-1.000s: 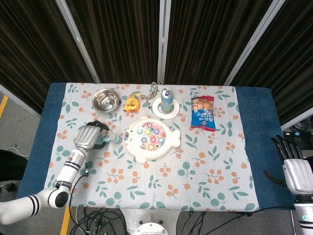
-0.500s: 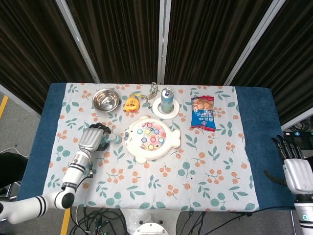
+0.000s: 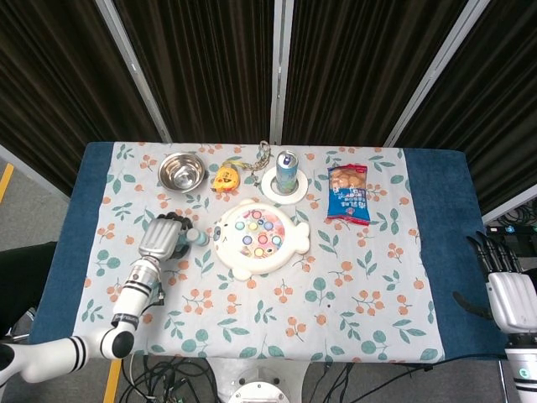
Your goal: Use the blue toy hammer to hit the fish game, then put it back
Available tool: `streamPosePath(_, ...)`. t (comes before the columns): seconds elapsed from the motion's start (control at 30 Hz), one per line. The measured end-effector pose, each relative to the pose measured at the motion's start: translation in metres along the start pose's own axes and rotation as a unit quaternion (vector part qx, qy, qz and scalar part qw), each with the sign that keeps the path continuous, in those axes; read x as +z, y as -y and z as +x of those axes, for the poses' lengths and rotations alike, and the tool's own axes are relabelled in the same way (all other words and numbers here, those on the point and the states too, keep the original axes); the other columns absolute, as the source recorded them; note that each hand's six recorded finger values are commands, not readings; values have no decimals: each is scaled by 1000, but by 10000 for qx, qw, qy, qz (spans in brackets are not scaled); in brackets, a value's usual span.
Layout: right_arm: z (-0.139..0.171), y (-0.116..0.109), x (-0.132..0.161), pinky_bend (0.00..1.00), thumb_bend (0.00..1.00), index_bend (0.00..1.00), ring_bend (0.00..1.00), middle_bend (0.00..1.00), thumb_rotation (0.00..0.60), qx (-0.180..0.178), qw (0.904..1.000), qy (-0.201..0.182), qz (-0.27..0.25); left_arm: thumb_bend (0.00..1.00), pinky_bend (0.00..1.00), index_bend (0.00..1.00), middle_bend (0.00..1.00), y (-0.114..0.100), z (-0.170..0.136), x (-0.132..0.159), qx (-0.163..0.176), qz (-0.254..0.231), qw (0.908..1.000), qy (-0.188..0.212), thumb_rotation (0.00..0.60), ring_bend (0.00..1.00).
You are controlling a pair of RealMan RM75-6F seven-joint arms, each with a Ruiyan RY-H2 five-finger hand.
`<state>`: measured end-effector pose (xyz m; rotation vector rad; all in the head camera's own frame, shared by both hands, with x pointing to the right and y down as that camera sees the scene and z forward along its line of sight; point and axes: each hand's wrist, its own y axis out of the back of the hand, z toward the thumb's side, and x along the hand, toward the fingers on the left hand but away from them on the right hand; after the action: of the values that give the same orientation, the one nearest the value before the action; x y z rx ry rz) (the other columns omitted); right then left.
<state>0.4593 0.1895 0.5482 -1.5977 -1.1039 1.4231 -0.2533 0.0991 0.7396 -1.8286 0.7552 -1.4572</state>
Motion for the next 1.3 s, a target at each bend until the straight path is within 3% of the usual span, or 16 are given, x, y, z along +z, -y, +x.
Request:
streamPosePath(0.8, -1, 1, -3, 0, 86, 0, 0, 0, 600, 37, 10000, 46, -4, 285, 412, 436, 468, 1, 4, 2, 87, 308, 9995, -46, 600, 319)
streamPosePath(1.3, 0, 1, -1, 0, 85, 0, 0, 3, 600, 35, 10000, 54, 6, 362, 440, 481, 518, 2, 4, -2, 91, 204, 9997, 66, 600, 364)
